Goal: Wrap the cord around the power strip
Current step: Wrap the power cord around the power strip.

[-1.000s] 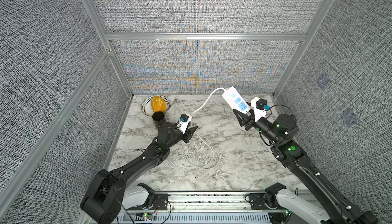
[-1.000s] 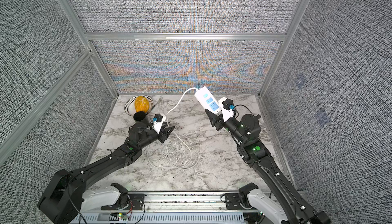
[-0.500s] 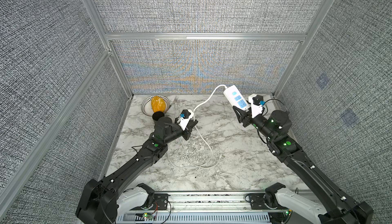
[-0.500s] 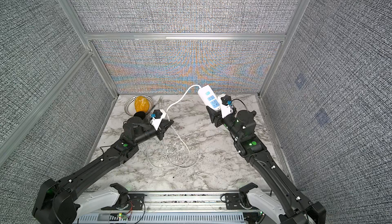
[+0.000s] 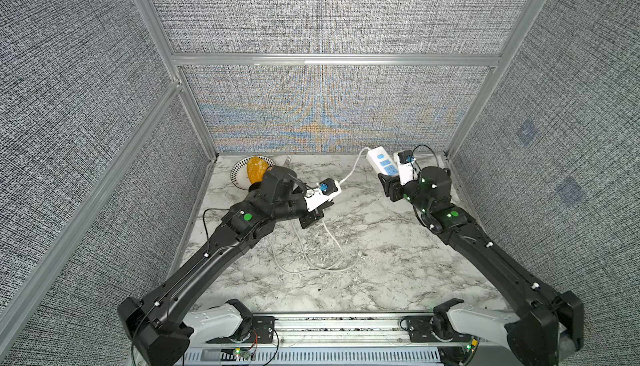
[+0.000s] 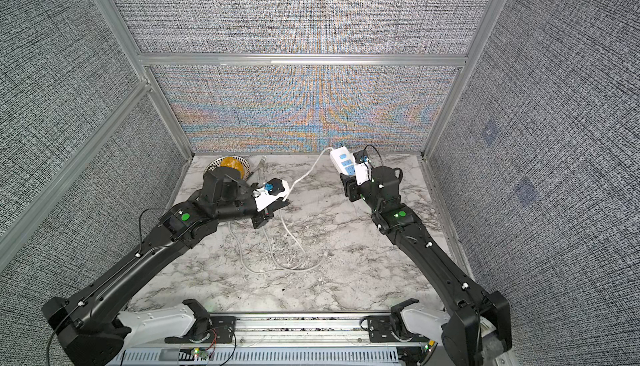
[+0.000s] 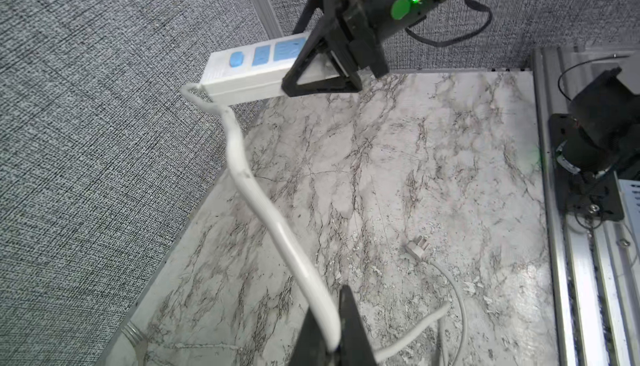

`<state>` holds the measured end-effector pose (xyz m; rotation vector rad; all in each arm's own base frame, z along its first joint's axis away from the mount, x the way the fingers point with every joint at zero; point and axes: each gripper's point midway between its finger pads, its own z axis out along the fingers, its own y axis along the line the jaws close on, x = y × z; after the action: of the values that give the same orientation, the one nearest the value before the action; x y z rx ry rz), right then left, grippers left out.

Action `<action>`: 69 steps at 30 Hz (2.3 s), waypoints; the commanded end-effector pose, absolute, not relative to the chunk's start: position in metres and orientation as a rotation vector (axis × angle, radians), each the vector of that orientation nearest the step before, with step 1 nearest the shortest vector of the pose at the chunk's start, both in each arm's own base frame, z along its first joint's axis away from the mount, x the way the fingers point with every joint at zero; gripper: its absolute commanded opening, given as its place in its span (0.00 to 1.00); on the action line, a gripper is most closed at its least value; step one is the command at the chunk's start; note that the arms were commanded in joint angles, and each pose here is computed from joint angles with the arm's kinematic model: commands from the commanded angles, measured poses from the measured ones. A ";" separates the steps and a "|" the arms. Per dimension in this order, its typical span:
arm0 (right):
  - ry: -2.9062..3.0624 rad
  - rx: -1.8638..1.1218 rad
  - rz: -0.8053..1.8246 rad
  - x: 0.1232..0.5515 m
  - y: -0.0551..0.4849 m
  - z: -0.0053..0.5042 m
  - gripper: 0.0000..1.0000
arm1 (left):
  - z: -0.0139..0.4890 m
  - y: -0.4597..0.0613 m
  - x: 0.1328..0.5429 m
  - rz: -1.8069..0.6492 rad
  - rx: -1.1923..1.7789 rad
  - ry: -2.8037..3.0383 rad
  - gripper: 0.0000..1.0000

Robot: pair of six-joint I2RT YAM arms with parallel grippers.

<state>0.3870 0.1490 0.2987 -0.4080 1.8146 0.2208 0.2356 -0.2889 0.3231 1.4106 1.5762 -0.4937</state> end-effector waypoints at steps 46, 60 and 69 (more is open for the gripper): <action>1.496 -1.124 0.578 0.248 0.221 0.208 0.00 | 0.368 -0.303 0.312 0.168 1.887 1.328 0.00; 1.118 -1.188 0.705 0.202 0.240 0.248 0.00 | 0.353 -0.345 0.305 -0.102 1.908 1.298 0.00; 0.931 -0.996 0.569 0.199 0.225 0.299 0.00 | 0.333 -0.362 0.293 -0.320 1.901 1.345 0.00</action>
<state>0.1968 0.2344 0.2638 -1.1089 1.0409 0.6325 0.3013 -0.3547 0.3297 1.9325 1.3462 -0.2031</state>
